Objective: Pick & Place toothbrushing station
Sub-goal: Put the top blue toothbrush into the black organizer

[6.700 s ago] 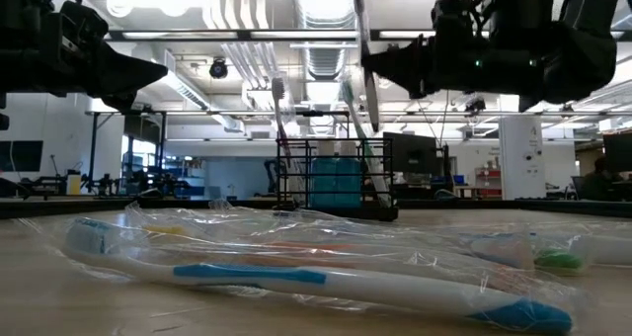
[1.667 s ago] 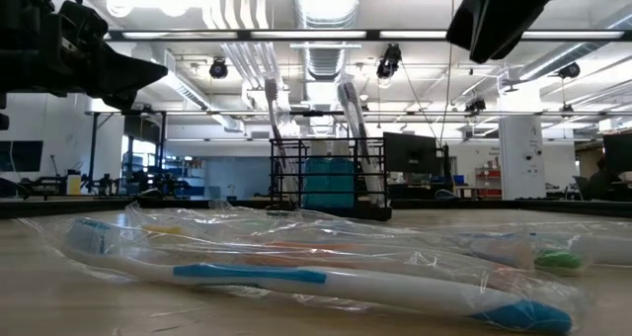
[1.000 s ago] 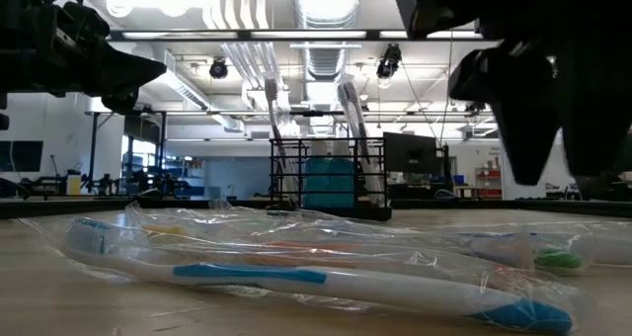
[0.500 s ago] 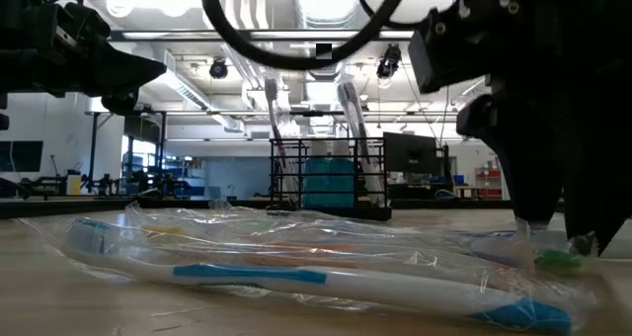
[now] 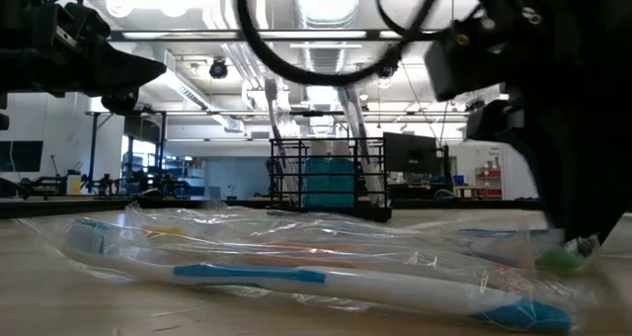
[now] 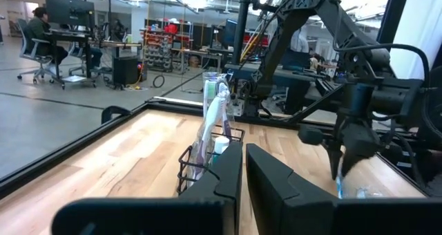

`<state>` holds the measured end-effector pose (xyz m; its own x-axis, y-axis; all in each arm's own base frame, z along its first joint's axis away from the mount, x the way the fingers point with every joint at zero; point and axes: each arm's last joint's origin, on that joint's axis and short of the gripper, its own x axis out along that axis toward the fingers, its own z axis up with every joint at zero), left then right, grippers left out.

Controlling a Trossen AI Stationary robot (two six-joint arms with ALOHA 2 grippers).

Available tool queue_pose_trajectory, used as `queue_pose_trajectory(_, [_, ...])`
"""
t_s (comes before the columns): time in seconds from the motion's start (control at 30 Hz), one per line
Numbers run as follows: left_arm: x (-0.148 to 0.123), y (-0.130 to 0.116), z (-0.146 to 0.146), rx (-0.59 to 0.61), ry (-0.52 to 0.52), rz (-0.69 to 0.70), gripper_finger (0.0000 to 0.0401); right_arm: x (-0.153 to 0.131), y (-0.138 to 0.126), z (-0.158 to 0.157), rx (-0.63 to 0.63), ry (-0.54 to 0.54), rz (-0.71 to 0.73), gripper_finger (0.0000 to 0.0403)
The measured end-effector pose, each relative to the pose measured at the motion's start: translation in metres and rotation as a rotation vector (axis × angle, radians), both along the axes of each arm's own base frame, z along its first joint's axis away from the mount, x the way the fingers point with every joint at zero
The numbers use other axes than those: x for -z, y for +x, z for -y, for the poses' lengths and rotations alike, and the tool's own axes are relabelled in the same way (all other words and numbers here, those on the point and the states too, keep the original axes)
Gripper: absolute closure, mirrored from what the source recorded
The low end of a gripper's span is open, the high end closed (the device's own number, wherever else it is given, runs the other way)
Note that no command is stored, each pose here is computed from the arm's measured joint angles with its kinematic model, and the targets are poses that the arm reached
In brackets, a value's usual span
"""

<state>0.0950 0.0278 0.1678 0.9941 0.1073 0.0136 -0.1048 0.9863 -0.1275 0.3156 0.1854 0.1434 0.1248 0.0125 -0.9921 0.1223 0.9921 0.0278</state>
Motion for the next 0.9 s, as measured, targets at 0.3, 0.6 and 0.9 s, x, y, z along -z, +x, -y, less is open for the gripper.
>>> queue_pose_trajectory(0.3, [-0.001, 0.000, 0.000, 0.003, 0.007, 0.011, 0.0373, -0.049, -0.019, 0.020, 0.028, -0.102, 0.077, 0.0380])
queue_pose_trajectory(0.6, [-0.004, 0.000, 0.000, 0.000, 0.085, 0.033, 0.0378, -0.133, -0.042, 0.044, -0.055, -0.146, 0.636, 0.0380])
queue_pose_trajectory(0.9, [-0.026, -0.001, 0.003, 0.062, 0.072, 0.168, 0.0396, -0.132, -0.052, 0.081, -0.138, -0.092, 1.132, 0.0380])
